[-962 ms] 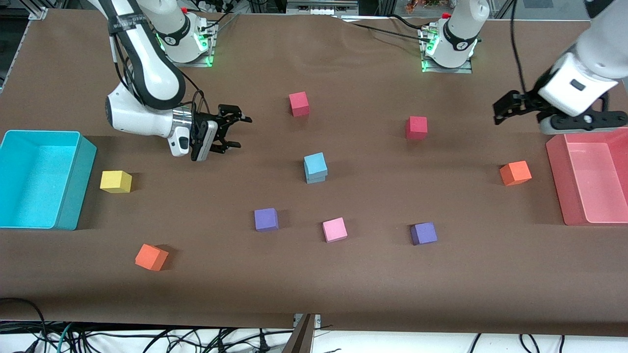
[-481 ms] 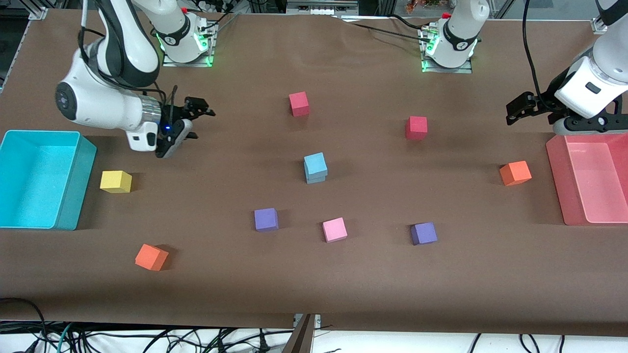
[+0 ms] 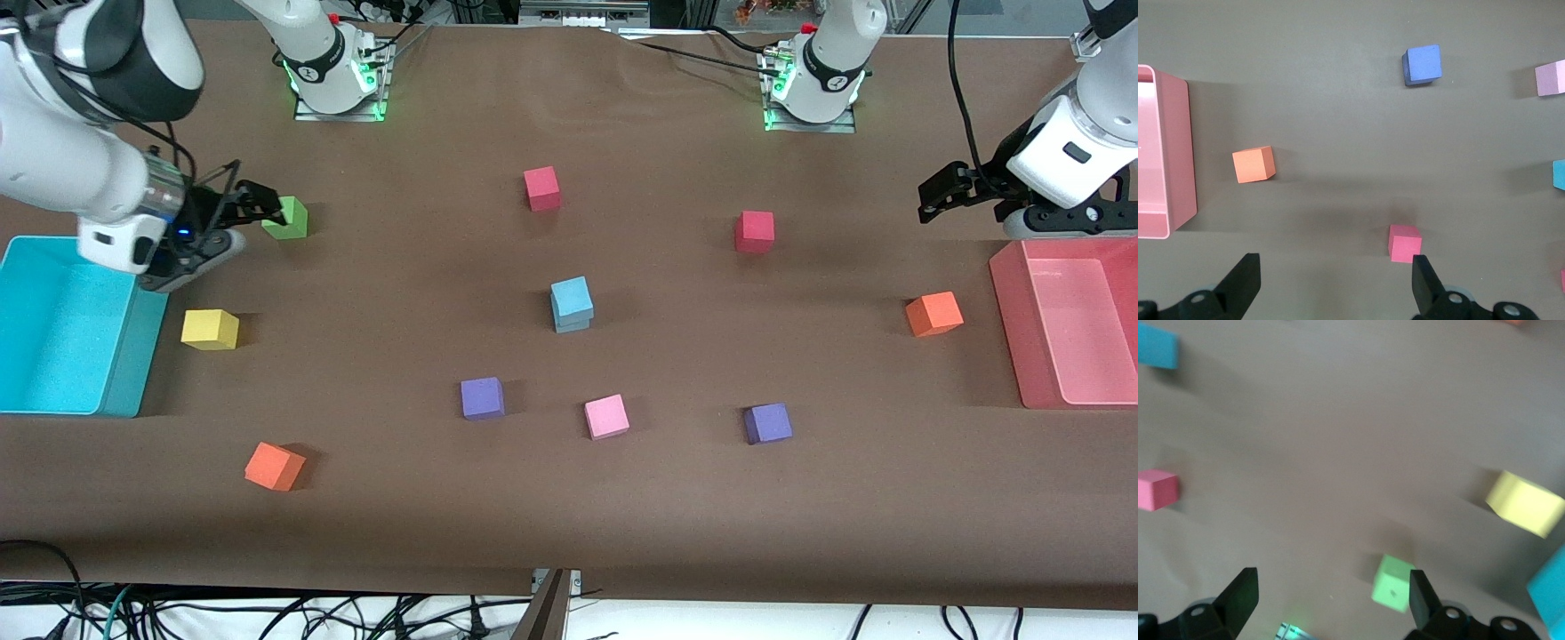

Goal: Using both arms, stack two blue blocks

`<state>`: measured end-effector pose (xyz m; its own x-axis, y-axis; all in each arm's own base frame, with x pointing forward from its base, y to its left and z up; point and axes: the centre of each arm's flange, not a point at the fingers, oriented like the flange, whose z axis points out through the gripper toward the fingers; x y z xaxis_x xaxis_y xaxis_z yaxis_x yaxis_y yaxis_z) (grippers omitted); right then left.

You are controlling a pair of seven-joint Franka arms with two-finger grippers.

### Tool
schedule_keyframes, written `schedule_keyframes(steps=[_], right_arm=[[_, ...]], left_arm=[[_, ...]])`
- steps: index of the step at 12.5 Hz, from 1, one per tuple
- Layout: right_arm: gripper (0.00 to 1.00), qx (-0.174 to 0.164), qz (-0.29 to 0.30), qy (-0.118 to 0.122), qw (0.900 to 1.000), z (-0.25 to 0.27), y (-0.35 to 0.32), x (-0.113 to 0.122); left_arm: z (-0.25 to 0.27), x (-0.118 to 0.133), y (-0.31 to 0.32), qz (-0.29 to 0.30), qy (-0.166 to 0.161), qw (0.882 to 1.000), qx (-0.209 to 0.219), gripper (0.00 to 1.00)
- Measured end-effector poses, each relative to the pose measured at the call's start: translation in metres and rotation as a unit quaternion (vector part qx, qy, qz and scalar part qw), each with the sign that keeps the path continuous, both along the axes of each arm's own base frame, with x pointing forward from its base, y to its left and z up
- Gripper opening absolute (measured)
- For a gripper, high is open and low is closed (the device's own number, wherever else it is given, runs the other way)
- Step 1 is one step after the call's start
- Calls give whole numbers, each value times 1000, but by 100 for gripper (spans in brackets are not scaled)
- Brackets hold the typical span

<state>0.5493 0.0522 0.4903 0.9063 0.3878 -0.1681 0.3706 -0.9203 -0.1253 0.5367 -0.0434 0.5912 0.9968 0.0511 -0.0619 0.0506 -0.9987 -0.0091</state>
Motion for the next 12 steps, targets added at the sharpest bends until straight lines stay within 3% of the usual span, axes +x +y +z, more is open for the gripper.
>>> schedule_keyframes(steps=[2, 3, 5, 7, 10, 12], right_arm=[[100, -61, -35, -6, 998, 35, -4, 2], [100, -71, -47, -15, 996, 59, -3, 3], [100, -62, -79, -55, 993, 101, -18, 10], [100, -42, -106, -91, 989, 107, -39, 23], [100, -41, -185, -81, 979, 93, -39, 27], [100, -42, -195, -81, 977, 92, -36, 27]], left_arm=[[1, 0, 2, 2, -1, 1000, 0, 100], [1, 0, 3, 2, -1, 1000, 0, 100], [1, -1, 3, 3, 0, 1000, 0, 100], [1, -1, 3, 3, 3, 1000, 0, 100], [0, -2, 4, 3, 4, 1000, 0, 100], [0, -3, 4, 3, 10, 1000, 1, 100]])
